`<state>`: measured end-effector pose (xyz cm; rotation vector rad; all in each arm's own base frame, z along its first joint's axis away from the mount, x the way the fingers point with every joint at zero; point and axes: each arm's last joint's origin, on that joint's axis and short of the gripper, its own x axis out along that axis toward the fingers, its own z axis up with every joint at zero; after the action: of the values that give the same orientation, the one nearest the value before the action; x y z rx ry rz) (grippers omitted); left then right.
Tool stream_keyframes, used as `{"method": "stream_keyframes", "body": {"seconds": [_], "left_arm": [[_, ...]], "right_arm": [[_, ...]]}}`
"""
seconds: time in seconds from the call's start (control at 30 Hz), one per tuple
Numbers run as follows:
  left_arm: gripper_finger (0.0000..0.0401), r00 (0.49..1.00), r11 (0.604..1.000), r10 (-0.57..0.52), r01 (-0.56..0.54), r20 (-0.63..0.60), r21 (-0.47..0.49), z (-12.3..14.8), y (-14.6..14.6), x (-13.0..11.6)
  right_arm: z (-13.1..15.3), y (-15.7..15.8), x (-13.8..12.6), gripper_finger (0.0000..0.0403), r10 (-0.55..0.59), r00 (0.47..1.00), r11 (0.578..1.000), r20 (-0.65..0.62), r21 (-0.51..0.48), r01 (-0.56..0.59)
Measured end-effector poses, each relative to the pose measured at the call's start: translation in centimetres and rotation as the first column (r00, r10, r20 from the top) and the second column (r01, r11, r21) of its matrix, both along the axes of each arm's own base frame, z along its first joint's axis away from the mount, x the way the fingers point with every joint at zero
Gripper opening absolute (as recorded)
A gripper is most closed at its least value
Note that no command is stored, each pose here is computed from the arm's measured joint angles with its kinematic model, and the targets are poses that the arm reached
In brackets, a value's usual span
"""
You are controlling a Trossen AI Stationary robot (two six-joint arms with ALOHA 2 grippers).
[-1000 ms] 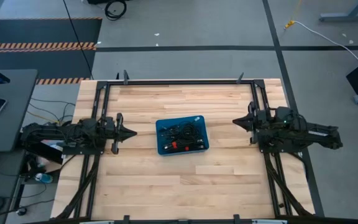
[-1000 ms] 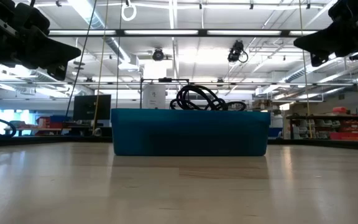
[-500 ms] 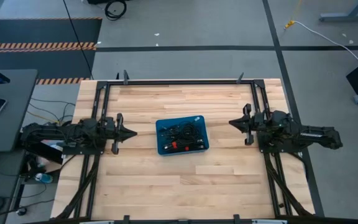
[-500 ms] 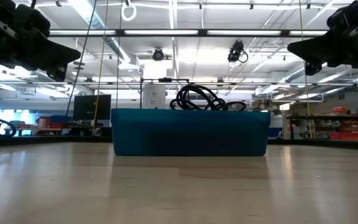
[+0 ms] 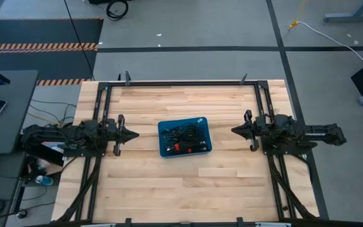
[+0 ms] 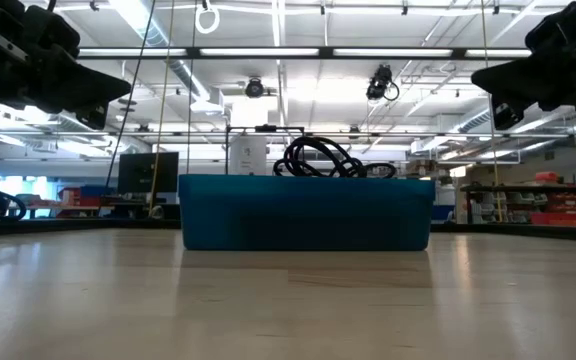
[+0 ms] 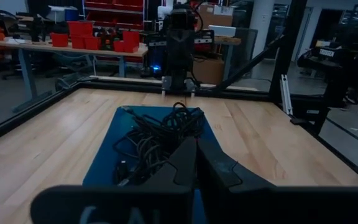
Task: Pick and place USB-C Cables
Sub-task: Return to Home Position
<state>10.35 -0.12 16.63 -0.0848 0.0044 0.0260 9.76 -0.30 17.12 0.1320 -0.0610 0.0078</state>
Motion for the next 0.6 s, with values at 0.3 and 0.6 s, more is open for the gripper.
{"method": "stream_keyframes", "body": {"seconds": [0.3,0.6], "left_arm": [[0.0018,1.000,1.000,0.001,-0.001,0.005,0.010,0.04,0.00,0.00],[0.0018,1.000,0.999,0.001,-0.001,-0.009,0.050,-0.09,0.01,0.00]], "right_arm": [[-0.36,0.80,0.01,0.0022,-0.021,0.999,0.999,-0.037,-0.029,0.019],[-0.43,1.11,0.00,0.0022,0.037,0.998,0.996,-0.044,-0.082,-0.041]]}}
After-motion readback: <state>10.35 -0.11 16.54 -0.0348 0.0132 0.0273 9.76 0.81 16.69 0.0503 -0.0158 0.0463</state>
